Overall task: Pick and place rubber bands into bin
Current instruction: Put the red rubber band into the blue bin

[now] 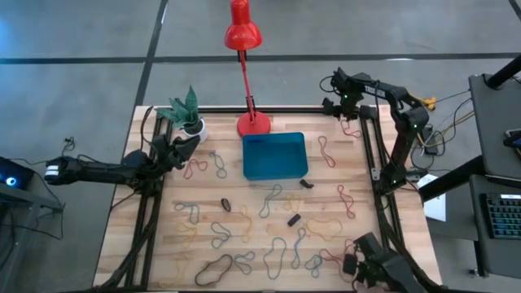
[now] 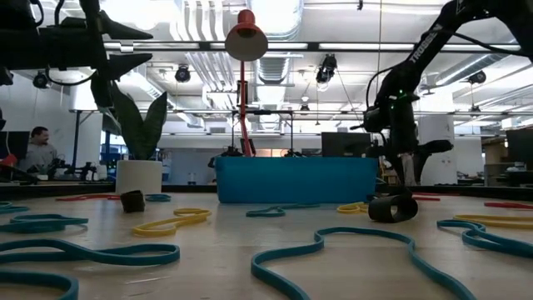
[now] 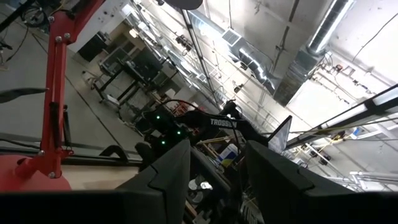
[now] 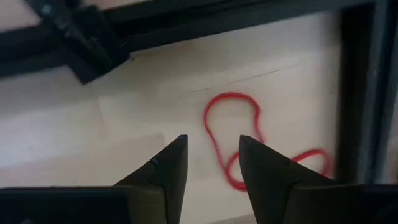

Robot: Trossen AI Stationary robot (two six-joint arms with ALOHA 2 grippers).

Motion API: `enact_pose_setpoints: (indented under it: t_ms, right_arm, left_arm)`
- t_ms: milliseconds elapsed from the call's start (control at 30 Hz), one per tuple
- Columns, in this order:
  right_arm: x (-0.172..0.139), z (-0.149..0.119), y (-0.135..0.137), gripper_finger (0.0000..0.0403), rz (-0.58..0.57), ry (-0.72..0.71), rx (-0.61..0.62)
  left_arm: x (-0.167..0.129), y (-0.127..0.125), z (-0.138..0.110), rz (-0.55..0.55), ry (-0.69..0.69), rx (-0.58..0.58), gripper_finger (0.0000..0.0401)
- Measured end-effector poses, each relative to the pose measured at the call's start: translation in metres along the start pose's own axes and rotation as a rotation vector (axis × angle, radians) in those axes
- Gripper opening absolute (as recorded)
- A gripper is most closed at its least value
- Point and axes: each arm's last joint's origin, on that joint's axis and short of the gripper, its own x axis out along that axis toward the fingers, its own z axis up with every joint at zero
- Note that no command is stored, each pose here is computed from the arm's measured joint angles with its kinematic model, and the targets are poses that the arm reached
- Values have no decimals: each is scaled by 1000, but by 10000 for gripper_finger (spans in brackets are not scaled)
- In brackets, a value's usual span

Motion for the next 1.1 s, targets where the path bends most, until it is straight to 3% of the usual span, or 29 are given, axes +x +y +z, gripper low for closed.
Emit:
enact_pose_setpoints:
  t_ms: [100,300,567,1100]
  right_arm:
    - [12,4,-2,130,18,74,71]
    - [21,11,8,130,-7,96,64]
    - [14,25,10,130,-55,-15,67]
    - [22,18,13,130,-13,80,130]
  left_arm:
    - [0,0,0,1,1,1,141]
    - [0,0,0,0,0,0,141]
    - [0,0,0,0,0,0,141]
    - [0,1,1,32,-22,4,141]
